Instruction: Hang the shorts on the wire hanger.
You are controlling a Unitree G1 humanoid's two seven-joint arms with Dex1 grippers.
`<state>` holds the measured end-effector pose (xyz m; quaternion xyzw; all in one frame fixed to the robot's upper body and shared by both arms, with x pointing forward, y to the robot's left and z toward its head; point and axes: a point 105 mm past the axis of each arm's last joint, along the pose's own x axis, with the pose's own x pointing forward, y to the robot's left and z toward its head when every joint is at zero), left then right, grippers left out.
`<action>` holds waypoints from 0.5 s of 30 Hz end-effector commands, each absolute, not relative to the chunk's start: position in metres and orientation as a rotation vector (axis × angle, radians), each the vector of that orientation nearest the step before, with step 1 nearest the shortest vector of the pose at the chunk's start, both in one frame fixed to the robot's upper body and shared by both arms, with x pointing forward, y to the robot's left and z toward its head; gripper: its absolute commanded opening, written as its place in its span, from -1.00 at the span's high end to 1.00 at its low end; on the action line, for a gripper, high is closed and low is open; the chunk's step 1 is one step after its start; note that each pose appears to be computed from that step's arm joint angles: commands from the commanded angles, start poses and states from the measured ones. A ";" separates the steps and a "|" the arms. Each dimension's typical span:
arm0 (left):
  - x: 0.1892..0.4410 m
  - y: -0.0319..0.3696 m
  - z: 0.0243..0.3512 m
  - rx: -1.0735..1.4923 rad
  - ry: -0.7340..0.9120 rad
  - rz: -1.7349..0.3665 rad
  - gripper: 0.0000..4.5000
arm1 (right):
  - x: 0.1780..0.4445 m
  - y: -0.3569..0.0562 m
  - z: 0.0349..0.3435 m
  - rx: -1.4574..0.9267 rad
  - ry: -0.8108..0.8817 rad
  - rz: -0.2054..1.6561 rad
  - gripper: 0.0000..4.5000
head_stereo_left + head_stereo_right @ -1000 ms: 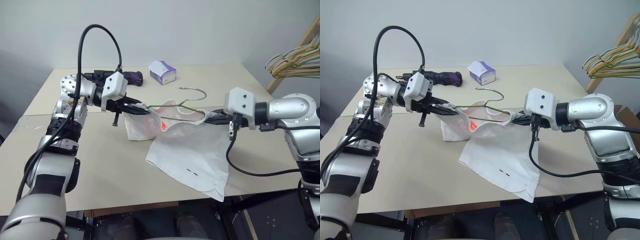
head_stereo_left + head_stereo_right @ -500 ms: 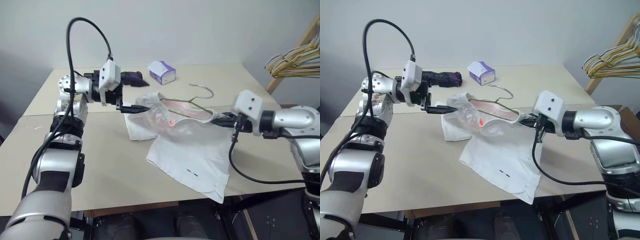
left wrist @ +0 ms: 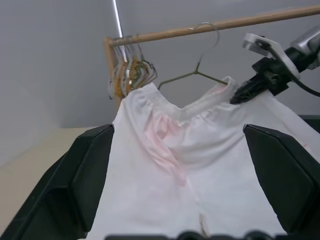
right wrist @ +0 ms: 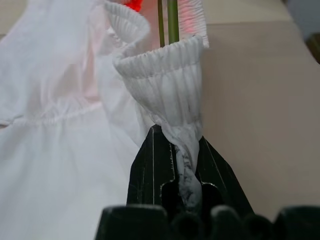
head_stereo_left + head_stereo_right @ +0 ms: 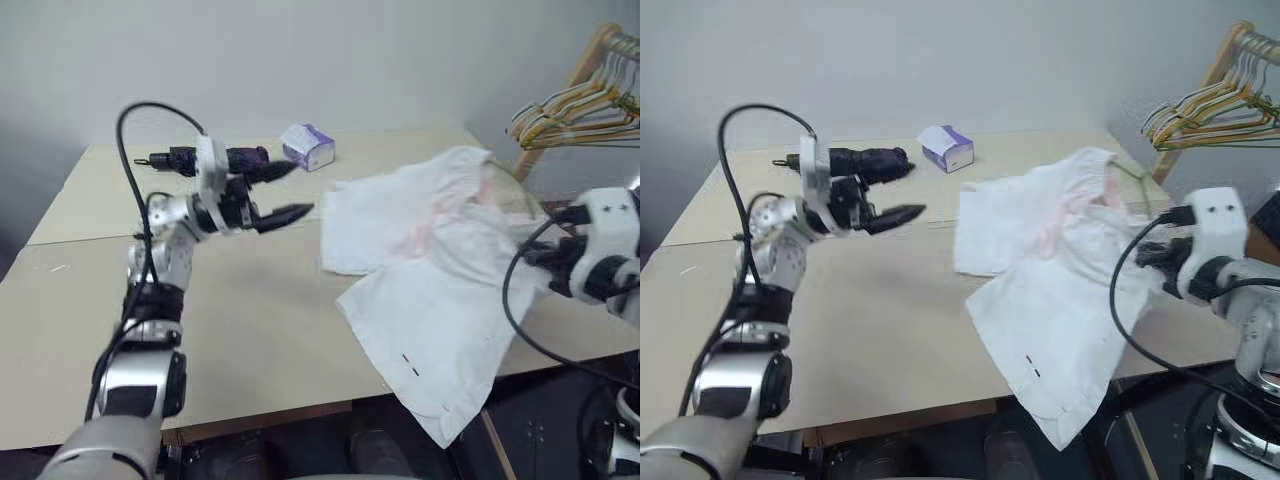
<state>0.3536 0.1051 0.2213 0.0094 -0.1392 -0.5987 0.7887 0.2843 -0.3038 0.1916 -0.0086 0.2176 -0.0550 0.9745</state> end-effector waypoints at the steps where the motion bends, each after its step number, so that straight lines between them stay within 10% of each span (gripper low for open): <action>1: 0.342 0.091 0.240 0.023 -0.364 -1.316 -0.99 | 0.277 -0.338 0.218 0.032 0.303 -0.422 1.00; 15: 0.324 0.079 0.249 -0.089 -0.391 -1.332 -0.99 | 0.291 -0.396 0.257 0.262 0.298 -0.890 1.00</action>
